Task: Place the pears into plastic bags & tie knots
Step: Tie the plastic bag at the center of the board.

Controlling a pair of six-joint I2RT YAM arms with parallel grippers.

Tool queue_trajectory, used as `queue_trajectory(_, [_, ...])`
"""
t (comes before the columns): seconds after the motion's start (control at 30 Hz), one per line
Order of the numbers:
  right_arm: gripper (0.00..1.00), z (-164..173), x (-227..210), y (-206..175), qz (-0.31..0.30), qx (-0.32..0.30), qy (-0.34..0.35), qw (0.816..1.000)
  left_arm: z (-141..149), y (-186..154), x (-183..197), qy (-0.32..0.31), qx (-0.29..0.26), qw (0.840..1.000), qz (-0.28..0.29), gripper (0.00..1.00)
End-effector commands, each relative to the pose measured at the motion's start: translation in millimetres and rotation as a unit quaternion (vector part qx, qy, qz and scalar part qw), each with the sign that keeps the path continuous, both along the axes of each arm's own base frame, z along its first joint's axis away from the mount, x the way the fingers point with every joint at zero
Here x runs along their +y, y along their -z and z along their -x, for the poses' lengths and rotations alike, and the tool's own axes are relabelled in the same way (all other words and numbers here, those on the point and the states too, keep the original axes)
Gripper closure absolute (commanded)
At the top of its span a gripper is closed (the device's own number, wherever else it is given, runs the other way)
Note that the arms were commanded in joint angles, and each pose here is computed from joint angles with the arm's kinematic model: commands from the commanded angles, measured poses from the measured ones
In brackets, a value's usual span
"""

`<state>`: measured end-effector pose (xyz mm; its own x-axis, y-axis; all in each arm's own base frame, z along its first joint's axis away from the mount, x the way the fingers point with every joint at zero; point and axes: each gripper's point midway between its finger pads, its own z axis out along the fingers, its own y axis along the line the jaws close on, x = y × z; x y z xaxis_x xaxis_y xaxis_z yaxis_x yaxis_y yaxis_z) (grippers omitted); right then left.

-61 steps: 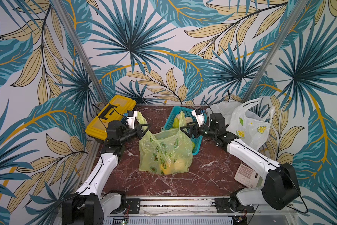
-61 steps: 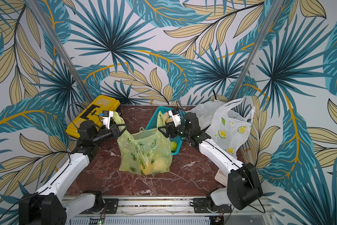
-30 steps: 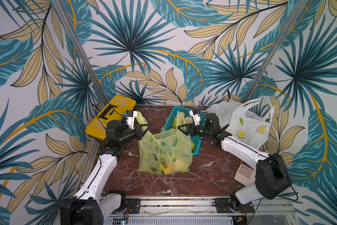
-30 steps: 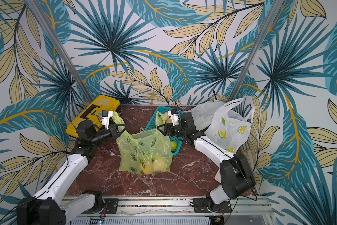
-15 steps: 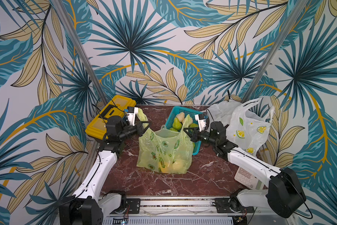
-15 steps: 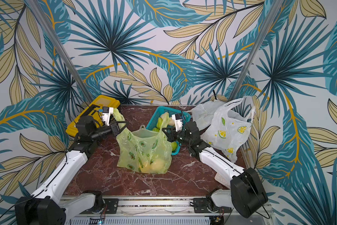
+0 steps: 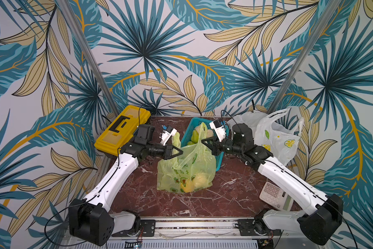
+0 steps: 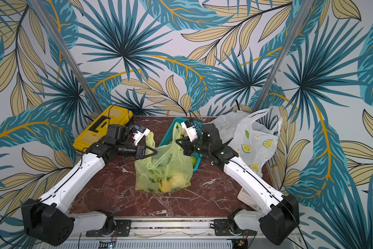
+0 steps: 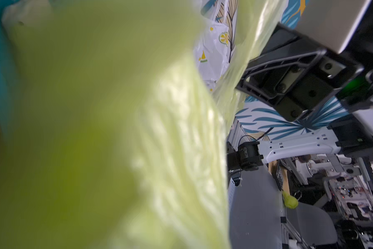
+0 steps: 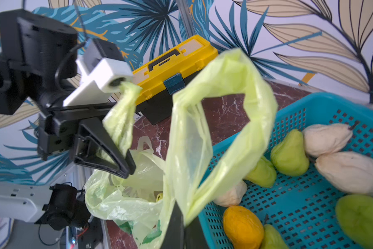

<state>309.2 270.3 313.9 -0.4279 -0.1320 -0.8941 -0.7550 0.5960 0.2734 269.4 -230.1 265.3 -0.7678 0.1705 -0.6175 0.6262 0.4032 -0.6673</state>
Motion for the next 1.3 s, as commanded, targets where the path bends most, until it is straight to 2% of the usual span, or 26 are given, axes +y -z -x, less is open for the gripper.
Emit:
queue_trajectory(0.0, [1.0, 24.3, -3.0, 25.5, 0.093, -0.007, -0.055, 0.994, 6.1, 3.4, -10.6, 0.047, 0.01, 0.999, -0.003, 0.85])
queue_trajectory(0.17, [1.0, 41.8, 25.1, 32.2, 0.137, -0.031, -0.128, 0.982, 8.2, 0.8, -18.5, 0.088, 0.008, 0.996, 0.028, 0.76])
queue_trajectory(0.33, [1.0, 47.3, 43.7, 38.4, 0.155, -0.034, -0.166, 0.973, 15.7, -5.6, -20.3, 0.111, 0.0, 0.993, 0.049, 0.69])
queue_trajectory(0.53, [1.0, 49.0, 45.8, 44.2, 0.163, -0.04, -0.185, 0.968, 20.5, -7.8, -13.5, 0.099, -0.027, 0.994, 0.034, 0.63])
queue_trajectory(0.73, [1.0, 55.4, 48.9, 39.5, 0.151, -0.034, -0.203, 0.967, 29.9, -19.1, -4.6, 0.103, -0.066, 0.992, 0.044, 0.54])
queue_trajectory(1.07, [1.0, 62.2, 52.3, 28.6, 0.129, -0.03, -0.215, 0.967, 29.9, -19.8, -3.9, 0.115, -0.071, 0.989, 0.058, 0.49])
queue_trajectory(1.27, [1.0, 63.4, 61.5, 30.8, 0.128, -0.005, -0.235, 0.964, 31.1, -21.2, -8.9, 0.124, -0.079, 0.988, 0.056, 0.41])
